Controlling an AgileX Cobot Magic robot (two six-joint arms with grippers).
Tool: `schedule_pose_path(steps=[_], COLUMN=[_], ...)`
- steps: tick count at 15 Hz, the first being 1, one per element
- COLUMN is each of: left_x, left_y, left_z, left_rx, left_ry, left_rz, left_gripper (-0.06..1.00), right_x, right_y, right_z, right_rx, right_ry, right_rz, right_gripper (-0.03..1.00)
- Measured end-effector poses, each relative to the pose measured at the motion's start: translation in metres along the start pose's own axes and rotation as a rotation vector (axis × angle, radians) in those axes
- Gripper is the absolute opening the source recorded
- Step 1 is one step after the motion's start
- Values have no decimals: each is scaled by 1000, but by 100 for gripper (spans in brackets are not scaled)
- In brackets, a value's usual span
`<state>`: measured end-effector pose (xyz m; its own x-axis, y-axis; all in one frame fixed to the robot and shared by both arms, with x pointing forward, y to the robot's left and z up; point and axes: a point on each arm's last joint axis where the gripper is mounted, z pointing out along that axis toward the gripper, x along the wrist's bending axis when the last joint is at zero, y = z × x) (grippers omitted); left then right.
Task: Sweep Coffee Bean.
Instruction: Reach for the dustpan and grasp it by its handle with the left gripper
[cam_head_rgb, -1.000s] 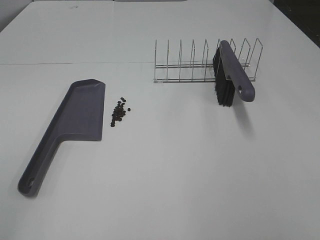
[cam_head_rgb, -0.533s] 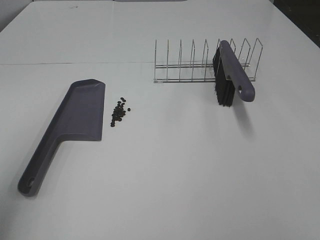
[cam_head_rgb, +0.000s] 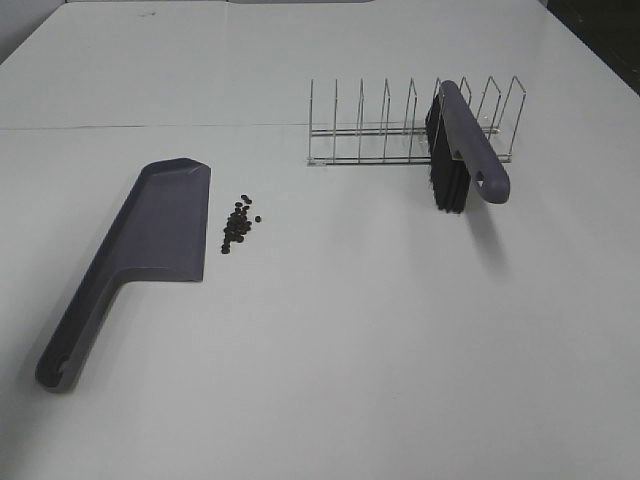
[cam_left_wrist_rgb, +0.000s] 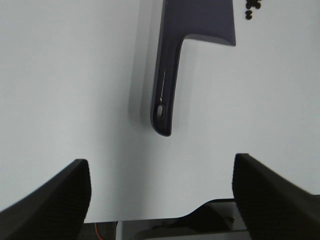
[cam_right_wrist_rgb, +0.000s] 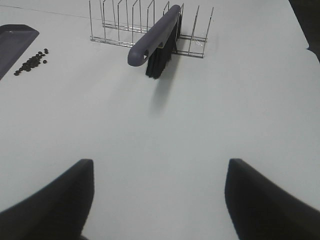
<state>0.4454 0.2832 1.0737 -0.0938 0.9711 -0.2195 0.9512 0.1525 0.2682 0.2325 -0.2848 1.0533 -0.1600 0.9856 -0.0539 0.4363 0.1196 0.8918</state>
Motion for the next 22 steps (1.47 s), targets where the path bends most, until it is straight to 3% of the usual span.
schedule_pose_path(steps=[5, 8, 14, 20, 22], left_x=[-19, -17, -9, -5, -13], left_y=[26, 42, 50, 53, 56], left_z=[82, 129, 184, 213, 225], left_rx=[186, 235, 228, 214, 227], left_ry=[16, 44, 68, 68, 61], left_rz=[65, 54, 43, 76, 107], left_gripper=[75, 75, 75, 75, 75], right_x=[0, 0, 0, 0, 0], right_y=[0, 0, 0, 0, 0], right_z=[0, 0, 0, 0, 0], right_rx=[0, 0, 0, 0, 0], right_ry=[0, 0, 0, 0, 0], right_rz=[0, 0, 0, 0, 0], right_gripper=[65, 65, 65, 65, 65])
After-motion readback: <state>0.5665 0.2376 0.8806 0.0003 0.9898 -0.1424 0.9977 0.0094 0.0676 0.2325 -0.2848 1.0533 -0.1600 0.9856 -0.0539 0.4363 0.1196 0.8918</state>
